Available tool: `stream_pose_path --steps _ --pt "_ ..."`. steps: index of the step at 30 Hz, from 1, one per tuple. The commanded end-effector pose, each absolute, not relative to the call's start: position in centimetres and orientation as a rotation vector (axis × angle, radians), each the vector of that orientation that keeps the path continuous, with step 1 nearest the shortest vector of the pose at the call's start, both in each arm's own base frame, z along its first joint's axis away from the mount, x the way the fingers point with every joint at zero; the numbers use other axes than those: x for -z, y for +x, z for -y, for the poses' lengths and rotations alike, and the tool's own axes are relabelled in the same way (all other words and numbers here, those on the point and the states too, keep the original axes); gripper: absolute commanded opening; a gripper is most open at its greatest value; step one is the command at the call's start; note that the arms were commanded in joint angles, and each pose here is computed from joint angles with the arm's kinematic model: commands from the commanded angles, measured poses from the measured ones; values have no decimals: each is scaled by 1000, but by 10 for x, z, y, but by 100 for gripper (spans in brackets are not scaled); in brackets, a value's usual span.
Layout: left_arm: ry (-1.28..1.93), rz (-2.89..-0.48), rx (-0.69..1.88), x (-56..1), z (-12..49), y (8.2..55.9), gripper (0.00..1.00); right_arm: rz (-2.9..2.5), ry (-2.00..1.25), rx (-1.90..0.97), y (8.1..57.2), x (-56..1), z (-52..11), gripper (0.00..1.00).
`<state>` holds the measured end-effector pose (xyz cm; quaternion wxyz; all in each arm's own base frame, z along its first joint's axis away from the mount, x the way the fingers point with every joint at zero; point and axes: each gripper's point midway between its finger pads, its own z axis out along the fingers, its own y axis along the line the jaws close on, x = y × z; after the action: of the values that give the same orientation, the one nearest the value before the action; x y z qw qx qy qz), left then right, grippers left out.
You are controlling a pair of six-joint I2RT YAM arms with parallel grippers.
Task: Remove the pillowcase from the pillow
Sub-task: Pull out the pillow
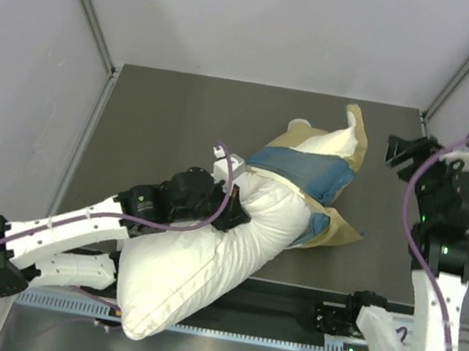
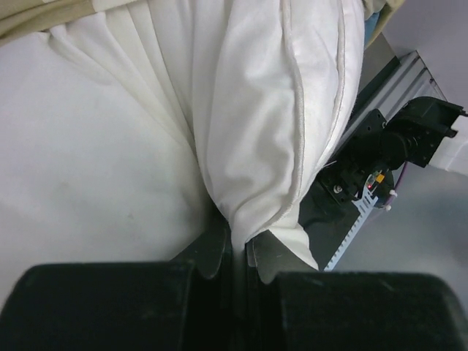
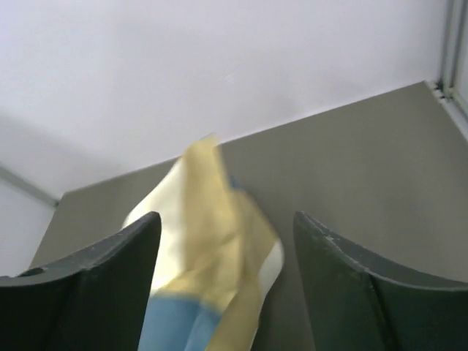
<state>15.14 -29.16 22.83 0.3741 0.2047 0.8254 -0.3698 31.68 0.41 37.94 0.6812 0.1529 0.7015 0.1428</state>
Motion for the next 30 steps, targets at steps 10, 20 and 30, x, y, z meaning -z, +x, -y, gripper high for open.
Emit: stream_pose_path --steps 10,20,30 --pt "592 -2237 877 -192 318 164 0 -1837 316 -743 240 -233 -88 91" --pt "589 -2258 861 -186 314 162 0 -1894 276 -906 235 -209 -150 91" --pt "585 -2276 837 -180 300 155 0 -1978 270 -836 235 -185 -167 0"
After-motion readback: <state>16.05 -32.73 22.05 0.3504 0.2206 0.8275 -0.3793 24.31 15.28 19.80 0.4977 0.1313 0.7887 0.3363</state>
